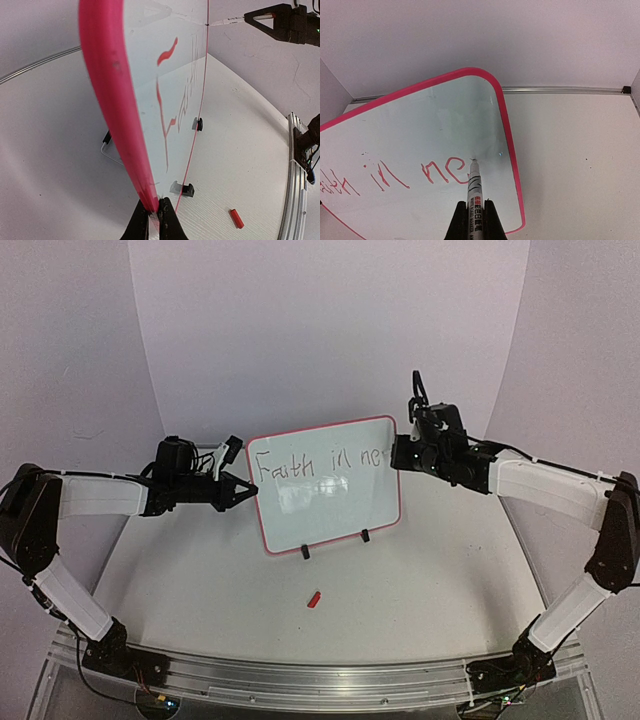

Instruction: Write a sentence on the whiteboard

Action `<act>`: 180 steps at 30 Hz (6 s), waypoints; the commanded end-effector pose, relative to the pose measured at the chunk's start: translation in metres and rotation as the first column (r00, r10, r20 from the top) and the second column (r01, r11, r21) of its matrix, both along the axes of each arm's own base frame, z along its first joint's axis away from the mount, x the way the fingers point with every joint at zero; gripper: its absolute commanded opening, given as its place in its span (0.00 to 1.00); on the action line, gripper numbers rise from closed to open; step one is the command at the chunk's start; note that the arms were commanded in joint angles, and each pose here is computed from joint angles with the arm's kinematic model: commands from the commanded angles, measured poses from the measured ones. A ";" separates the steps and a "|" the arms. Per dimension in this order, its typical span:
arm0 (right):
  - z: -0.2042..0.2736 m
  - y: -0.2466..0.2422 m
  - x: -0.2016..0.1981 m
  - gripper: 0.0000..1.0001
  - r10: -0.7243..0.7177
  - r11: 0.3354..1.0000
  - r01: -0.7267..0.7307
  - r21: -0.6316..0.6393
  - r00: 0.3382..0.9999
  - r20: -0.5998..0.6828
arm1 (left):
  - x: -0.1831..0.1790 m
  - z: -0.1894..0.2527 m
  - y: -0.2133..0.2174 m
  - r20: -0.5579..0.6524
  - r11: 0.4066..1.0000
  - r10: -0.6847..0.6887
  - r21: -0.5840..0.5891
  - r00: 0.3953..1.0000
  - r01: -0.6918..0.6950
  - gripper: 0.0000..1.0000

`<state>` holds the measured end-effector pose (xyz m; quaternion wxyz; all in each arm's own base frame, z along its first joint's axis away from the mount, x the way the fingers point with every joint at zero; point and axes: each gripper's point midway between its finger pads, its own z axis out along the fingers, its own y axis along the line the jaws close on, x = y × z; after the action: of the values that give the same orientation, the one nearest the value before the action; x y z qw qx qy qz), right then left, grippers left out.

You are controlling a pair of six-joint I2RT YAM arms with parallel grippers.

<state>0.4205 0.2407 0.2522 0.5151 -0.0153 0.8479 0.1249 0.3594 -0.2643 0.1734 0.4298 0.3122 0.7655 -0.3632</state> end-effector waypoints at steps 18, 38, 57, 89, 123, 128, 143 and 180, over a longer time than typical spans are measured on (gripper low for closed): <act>-0.009 -0.008 0.006 0.00 -0.046 0.999 0.045 -0.028 0.999 -0.015 | 0.008 -0.009 0.008 0.043 0.996 0.036 0.076 0.998 -0.039 0.00; -0.002 -0.007 0.012 0.00 -0.046 0.998 0.046 -0.045 0.999 0.005 | 0.008 -0.010 0.008 0.042 0.996 0.033 0.076 0.999 -0.036 0.00; -0.014 -0.017 0.006 0.00 -0.077 0.995 0.075 -0.067 0.997 -0.019 | 0.008 -0.009 0.008 0.042 0.996 0.034 0.075 0.999 -0.037 0.00; 0.053 -0.010 -0.014 0.00 0.040 0.999 -0.042 0.025 0.996 0.084 | 0.009 -0.012 0.007 0.034 0.997 0.033 0.075 0.999 -0.036 0.00; -0.018 0.216 -0.110 0.00 0.588 0.782 -0.561 0.271 0.809 -0.021 | 0.007 -0.010 0.006 0.030 0.997 0.030 0.066 0.999 -0.031 0.00; -0.032 0.224 -0.102 0.00 0.577 0.793 -0.550 0.262 0.816 -0.033 | 0.007 -0.010 0.007 0.033 0.997 0.031 0.065 0.999 -0.033 0.00; -0.050 0.224 -0.089 0.00 0.530 0.831 -0.509 0.224 0.847 -0.041 | 0.007 -0.011 0.007 0.033 0.997 0.030 0.067 0.999 -0.032 0.00; -0.089 0.216 -0.080 0.00 0.474 0.878 -0.460 0.131 0.874 -0.110 | 0.007 -0.009 0.007 0.038 0.997 0.030 0.068 0.999 -0.032 0.00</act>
<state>0.3332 0.4644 0.1736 0.4003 -0.1890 0.8380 0.3191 0.3586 -0.2649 0.1736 0.4290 0.3134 0.7646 -0.3650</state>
